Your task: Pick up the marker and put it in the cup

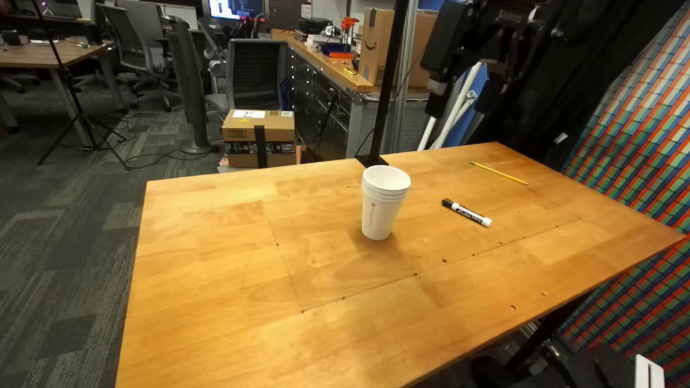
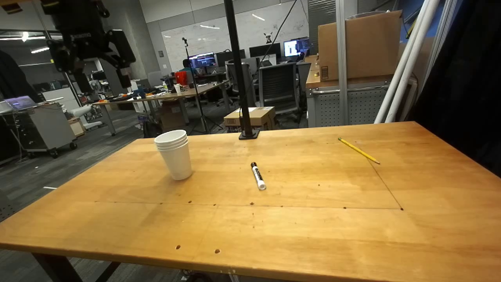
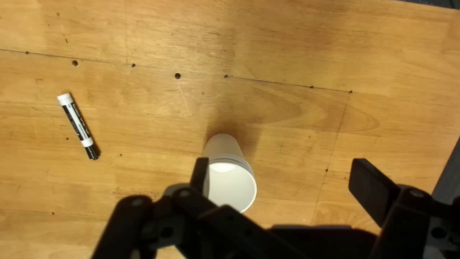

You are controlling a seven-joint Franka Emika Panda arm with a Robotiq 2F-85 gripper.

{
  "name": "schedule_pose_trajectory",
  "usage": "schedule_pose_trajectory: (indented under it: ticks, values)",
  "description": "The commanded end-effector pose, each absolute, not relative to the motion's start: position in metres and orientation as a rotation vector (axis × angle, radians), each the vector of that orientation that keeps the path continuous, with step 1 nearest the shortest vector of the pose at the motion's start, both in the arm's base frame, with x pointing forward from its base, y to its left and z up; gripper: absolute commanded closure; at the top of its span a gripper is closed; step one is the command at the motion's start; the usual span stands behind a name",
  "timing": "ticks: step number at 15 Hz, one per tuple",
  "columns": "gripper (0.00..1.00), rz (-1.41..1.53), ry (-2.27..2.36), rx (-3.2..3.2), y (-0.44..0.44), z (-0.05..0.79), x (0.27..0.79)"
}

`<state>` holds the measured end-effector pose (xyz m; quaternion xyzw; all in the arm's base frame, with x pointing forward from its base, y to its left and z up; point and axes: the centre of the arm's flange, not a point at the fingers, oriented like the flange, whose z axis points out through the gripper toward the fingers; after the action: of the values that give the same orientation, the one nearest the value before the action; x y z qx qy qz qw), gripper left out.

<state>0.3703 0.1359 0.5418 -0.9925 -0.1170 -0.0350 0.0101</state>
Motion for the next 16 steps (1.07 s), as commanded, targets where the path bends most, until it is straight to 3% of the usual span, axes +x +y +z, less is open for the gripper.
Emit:
schedule_pose_trajectory:
  ticks: [1,10,16]
  values:
    - [0.00,-0.107,-0.359,-3.102,0.132,0.542,0.370]
    - [0.00,-0.171,-0.445,-3.121,0.013,0.550,0.395]
    - [0.00,-0.192,-0.731,-3.009,-0.015,0.547,0.403]
